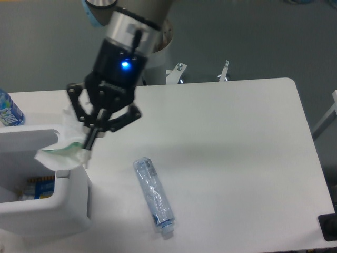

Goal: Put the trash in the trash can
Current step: 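Lift the tissue and carry it over the white bin, then open the gripper to drop the tissue into the bin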

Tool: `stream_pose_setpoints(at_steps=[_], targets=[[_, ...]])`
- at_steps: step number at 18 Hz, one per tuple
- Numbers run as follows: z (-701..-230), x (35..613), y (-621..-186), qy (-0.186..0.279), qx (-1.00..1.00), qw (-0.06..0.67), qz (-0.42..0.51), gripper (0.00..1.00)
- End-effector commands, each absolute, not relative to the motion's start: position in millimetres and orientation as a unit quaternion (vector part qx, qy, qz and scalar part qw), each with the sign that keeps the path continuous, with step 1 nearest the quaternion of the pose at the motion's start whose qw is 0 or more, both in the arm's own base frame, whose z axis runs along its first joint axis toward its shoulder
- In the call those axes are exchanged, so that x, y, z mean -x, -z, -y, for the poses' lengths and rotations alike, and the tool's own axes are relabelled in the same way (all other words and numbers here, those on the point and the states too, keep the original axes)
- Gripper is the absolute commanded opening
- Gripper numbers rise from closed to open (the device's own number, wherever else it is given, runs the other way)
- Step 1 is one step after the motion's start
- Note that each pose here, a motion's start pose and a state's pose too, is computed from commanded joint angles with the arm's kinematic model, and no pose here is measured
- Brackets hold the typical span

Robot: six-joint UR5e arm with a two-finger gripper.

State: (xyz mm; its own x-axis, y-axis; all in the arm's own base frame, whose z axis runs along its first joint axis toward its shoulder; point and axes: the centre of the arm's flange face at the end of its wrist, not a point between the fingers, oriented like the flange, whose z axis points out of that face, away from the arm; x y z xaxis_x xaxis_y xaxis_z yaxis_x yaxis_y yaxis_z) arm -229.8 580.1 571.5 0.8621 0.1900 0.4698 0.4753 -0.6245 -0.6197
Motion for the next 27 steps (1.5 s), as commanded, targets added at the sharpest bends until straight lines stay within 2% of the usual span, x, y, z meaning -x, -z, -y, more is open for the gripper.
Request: stream_pose_setpoints(at_steps=[7, 8, 9, 11, 12, 19, 25, 27], targets=[[-626.0, 182.8, -532.2, 0.209, 0.897, 0.363, 0.144, 0.00], [-629.5, 182.7, -528.0, 0.210, 0.897, 0.362, 0.143, 0.03], [-630.5, 183.3, -526.4, 0.208, 0.897, 0.364, 0.141, 0.20], [-633.8, 185.7, -522.9, 0.202, 0.896, 0.372, 0.132, 0.71], [-634.2, 186.1, -521.3, 0.198, 0.898, 0.373, 0.123, 0.80], [-629.1, 198.8, -525.8, 0.186, 0.898, 0.378, 0.128, 0.98], [-606.6, 292.0, -526.9, 0.157, 0.886, 0.395, 0.186, 0.99], [-595.6, 315.8, -522.1, 0.127, 0.888, 0.391, 0.207, 0.99]])
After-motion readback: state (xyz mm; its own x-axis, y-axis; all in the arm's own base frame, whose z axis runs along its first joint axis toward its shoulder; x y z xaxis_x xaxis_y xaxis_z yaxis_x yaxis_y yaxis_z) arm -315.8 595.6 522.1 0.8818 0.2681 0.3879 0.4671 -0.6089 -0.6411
